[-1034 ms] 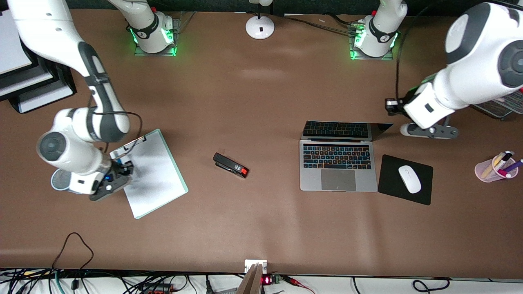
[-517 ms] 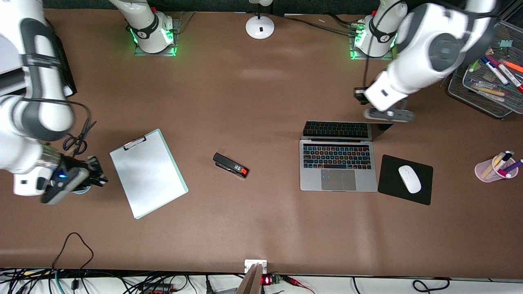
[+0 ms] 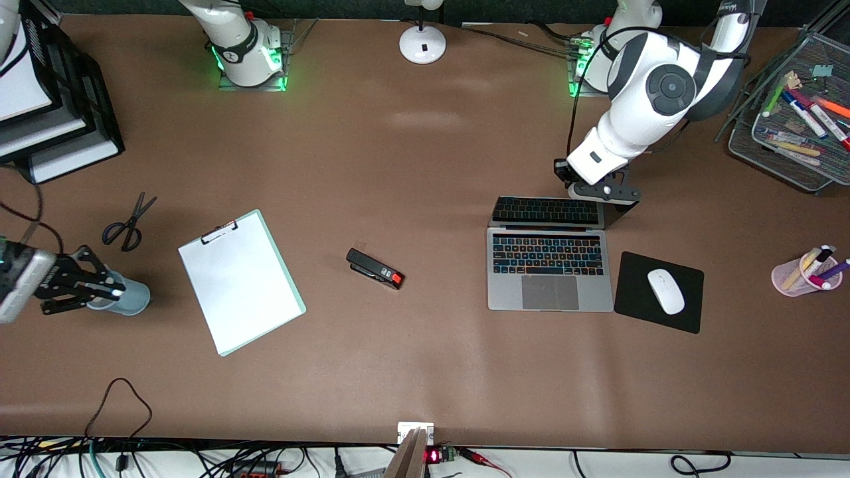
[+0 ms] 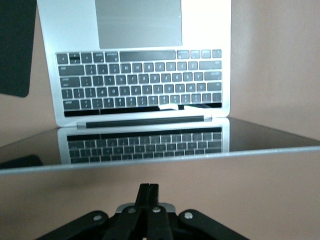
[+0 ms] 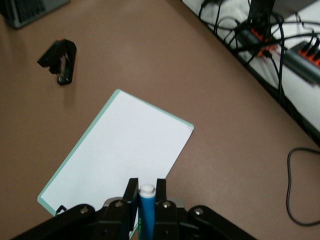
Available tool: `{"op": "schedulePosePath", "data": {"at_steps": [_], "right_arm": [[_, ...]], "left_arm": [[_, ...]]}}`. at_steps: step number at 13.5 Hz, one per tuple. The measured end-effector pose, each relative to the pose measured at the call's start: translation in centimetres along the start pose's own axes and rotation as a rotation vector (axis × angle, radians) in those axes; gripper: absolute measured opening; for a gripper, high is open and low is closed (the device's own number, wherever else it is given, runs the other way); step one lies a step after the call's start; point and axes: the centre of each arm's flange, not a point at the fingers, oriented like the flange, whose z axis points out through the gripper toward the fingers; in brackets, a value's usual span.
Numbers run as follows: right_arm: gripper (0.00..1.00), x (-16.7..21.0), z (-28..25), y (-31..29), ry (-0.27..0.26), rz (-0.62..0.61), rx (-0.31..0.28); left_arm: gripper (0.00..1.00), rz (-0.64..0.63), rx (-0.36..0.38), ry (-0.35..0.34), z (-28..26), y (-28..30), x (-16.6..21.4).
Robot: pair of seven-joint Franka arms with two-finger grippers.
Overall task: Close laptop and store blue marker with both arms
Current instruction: 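Drop the marker into the pen cup while the left gripper pushes the lid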
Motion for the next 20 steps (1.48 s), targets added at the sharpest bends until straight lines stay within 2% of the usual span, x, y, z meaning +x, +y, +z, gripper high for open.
{"op": "schedulePosePath", "data": {"at_steps": [3, 7, 12, 14, 18, 19, 20], "right_arm": [[0.17, -3.4, 0.2, 1.7, 0.117, -0.059, 0.016], [0.17, -6.2, 0.2, 3.5, 0.211, -0.140, -0.014], [0.17, -10.6, 1.6, 4.2, 0.335, -0.199, 0.024], [0.17, -13.1, 3.0, 4.5, 0.377, -0.209, 0.035], [0.17, -16.1, 4.0, 4.8, 0.417, -0.219, 0.045], [0.23, -16.5, 3.9, 4.7, 0.421, -0.215, 0.046], [0.36, -16.7, 3.7, 4.7, 0.424, -0.211, 0.048]], "left_arm": [[0.01, -0.003, -0.024, 0.062, 0.2, 0.1, 0.9], [0.01, -0.017, -0.067, 0.155, 0.9, -0.3, 2.8], [0.01, -0.029, -0.124, 0.170, 1.4, -0.2, 6.6], [0.01, -0.021, -0.122, 0.177, 1.7, -0.7, 8.3], [0.01, -0.026, -0.119, 0.181, 3.3, -2.4, 11.0], [0.01, -0.018, -0.112, 0.191, 3.9, -2.7, 11.4], [0.01, -0.011, -0.109, 0.197, 4.8, -3.0, 11.8]]}}
